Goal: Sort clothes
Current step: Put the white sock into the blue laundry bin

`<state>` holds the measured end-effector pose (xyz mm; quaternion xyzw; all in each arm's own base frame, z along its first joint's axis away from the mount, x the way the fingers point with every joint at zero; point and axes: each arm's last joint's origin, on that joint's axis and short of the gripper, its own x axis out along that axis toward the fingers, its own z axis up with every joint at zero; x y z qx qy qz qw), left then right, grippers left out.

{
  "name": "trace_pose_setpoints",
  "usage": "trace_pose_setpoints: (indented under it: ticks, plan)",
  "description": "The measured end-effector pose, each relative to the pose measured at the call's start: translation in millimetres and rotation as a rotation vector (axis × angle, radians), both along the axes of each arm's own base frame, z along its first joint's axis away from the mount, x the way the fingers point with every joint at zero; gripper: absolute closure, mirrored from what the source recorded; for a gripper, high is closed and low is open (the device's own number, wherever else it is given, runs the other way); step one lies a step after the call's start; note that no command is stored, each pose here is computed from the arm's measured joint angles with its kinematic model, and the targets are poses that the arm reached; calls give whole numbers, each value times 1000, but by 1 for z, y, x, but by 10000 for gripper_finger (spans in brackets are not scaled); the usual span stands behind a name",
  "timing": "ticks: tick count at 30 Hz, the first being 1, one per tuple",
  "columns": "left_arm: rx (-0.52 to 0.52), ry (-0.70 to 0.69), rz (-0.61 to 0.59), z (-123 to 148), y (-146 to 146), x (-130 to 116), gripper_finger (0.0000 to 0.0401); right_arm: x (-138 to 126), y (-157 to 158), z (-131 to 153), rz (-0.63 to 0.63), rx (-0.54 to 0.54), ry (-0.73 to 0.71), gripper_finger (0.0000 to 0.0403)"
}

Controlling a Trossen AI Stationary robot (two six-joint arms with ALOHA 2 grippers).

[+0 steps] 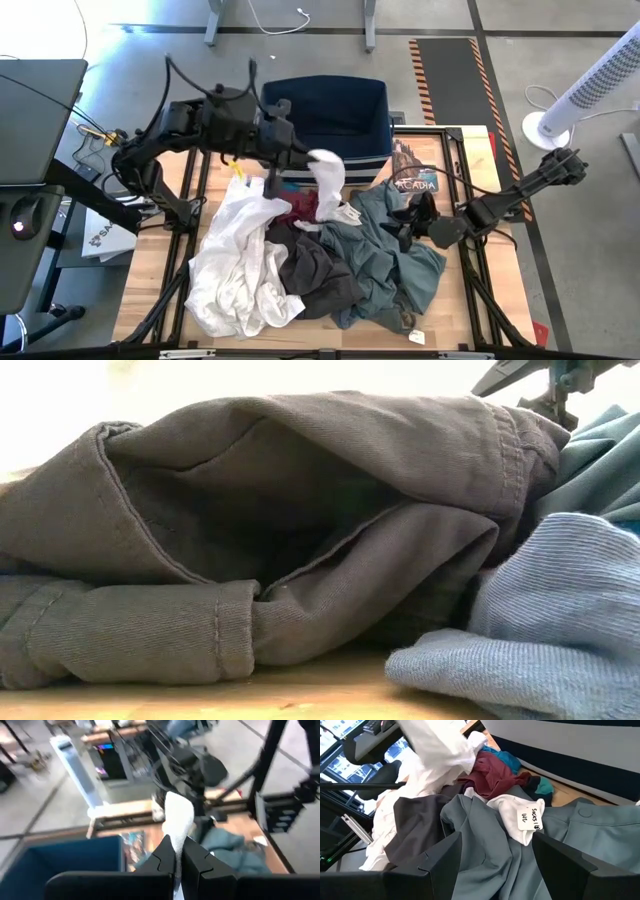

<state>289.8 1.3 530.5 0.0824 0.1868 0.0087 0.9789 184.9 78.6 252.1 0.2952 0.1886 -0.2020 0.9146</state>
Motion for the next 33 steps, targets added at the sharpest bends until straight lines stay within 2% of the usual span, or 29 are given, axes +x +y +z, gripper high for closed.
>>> trace_pose_setpoints:
  ticks: [7,14,21,27,33]
  plan:
    - [46,-144,100,15,23,1,401,3,2,-1,-2,12,-12,163]
    - [111,-239,232,25,62,-4,401,5,2,2,-2,28,-43,163]
    - [171,-248,393,26,112,-14,401,5,3,2,-2,29,-43,163]
    - [55,-160,426,6,156,-13,401,5,3,2,-2,29,-43,163]
    - [-64,-21,453,-25,184,0,399,5,3,2,-2,29,-43,163]
